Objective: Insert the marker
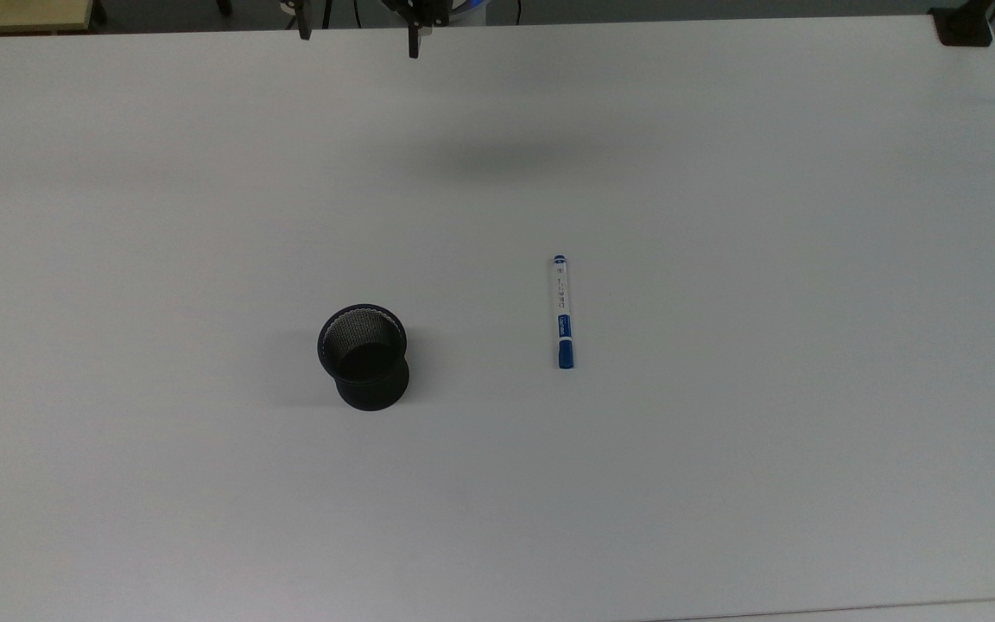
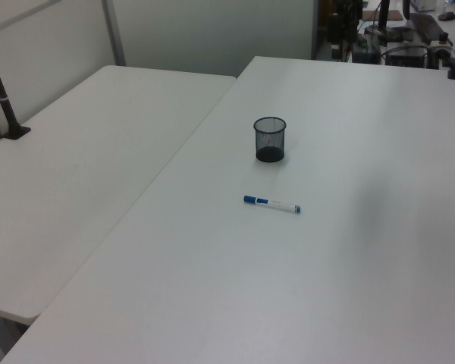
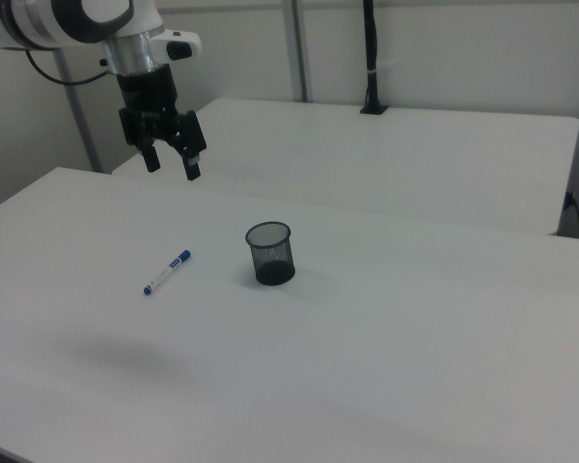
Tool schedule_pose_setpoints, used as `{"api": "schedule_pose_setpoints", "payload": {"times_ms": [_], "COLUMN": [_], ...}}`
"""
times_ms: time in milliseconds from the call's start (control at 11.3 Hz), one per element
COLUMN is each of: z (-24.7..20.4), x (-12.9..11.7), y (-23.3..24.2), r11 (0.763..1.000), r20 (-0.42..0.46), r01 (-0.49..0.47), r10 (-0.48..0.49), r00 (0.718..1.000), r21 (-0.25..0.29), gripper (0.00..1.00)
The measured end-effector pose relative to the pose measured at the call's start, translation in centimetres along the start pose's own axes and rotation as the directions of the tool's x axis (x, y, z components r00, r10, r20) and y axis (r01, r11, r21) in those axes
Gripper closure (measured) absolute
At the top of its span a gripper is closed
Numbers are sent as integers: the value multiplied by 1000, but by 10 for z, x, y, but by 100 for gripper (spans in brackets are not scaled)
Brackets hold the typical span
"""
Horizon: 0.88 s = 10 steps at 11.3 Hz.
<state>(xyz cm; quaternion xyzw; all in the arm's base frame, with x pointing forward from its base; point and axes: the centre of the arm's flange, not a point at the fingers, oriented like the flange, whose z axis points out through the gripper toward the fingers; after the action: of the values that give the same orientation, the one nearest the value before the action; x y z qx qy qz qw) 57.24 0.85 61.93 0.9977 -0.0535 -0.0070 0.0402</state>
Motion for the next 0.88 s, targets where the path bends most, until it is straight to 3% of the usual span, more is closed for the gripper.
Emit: {"api": "schedule_pose_setpoints", "payload": {"times_ms": [885], "z": [2], "x": [3], "y": [3], "r11": [999], "r20": [-6], "r01": [-10], "r10": [10], "r00": [1000], "r21": [30], "gripper": [0]}}
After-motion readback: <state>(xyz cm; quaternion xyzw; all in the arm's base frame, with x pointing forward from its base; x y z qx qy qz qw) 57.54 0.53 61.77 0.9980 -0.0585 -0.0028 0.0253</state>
